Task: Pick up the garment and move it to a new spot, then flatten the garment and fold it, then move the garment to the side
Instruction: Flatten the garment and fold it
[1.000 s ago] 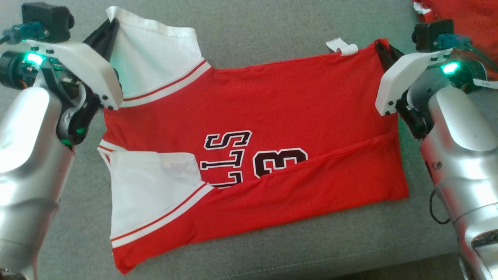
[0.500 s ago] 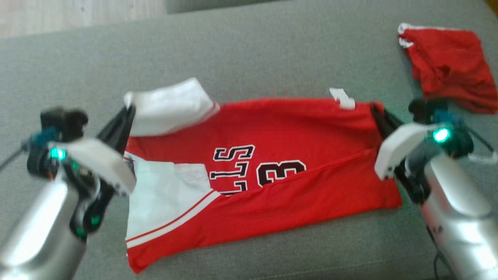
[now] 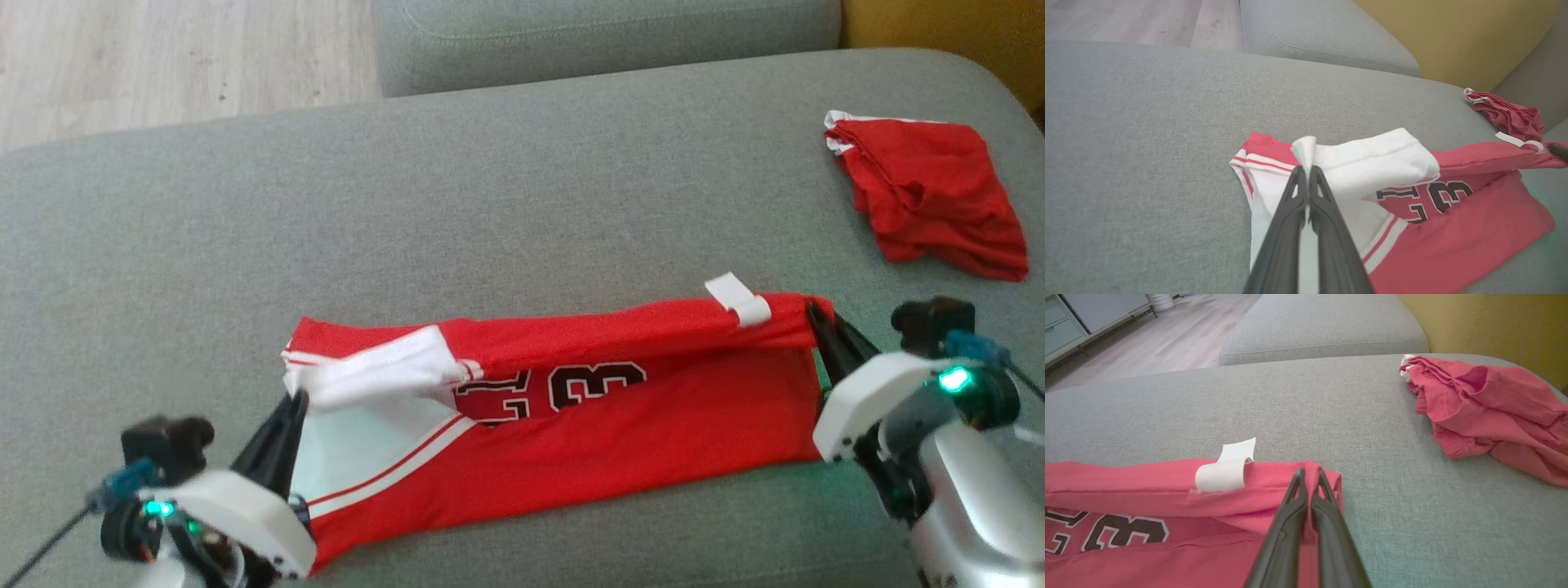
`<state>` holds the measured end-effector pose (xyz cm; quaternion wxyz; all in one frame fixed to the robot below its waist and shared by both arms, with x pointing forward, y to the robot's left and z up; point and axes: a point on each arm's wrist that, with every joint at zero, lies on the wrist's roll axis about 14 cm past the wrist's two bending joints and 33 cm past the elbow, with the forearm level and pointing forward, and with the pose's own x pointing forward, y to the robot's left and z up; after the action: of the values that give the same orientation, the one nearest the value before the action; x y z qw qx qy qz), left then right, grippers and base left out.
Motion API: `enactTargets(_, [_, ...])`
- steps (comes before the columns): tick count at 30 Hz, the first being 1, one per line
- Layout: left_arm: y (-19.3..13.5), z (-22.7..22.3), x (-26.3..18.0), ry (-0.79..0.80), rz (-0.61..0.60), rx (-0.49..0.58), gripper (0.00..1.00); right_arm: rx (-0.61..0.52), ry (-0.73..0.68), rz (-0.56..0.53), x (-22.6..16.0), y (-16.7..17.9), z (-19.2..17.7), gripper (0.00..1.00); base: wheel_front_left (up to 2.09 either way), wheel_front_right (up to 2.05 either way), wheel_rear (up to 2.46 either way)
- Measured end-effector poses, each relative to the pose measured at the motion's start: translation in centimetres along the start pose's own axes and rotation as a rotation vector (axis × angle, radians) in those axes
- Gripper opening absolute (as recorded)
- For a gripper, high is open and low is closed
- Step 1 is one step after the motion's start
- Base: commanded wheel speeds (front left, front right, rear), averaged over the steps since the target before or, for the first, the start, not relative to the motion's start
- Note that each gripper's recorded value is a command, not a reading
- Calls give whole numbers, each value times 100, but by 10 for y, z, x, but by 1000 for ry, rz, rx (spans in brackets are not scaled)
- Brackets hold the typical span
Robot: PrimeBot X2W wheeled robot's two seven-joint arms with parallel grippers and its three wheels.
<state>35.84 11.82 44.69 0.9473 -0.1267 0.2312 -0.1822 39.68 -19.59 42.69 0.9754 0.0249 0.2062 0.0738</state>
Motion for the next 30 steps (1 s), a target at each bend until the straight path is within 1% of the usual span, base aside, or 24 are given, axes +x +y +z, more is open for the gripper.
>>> enactTargets(2, [1, -7, -4, 5, 10, -12, 0, 5, 7, -3, -4, 1, -5, 0, 0, 0, 0])
enactTargets(3, [1, -7, -4, 5, 10, -12, 0, 5, 7, -3, -4, 1, -5, 18, 0, 0, 0])
enactTargets(4, [1, -11, -6, 7, 17, -21, 0, 10, 9, -4, -7, 3, -8, 45, 0, 0, 0])
enactTargets(5, [0, -14, -7, 7, 19, -28, 31, 17, 12, -6, -10, 4, -11, 100, 0, 0, 0])
enactTargets(6, [-1, -18, -8, 4, 23, -36, 82, 21, 15, -7, -12, 6, -15, 100, 0, 0, 0])
enactTargets(7, [-1, -21, -10, 4, 30, -42, 100, 30, 17, -11, -15, 7, -18, 100, 0, 0, 0])
enactTargets(15, [4, -42, -30, -47, 107, -87, 100, 124, -14, -84, -44, -1, -37, 100, 0, 0, 0])
enactTargets(19, [10, -33, -43, -130, 157, -71, 100, 158, -41, -123, -56, -7, -38, 100, 0, 0, 0])
enactTargets(24, [18, -5, -55, -265, 220, -67, 100, 162, -65, -138, -59, -9, -30, 100, 0, 0, 0])
enactTargets(30, [25, 0, -66, -316, 287, -62, 100, 143, -19, -116, -51, 1, -31, 100, 0, 0, 0])
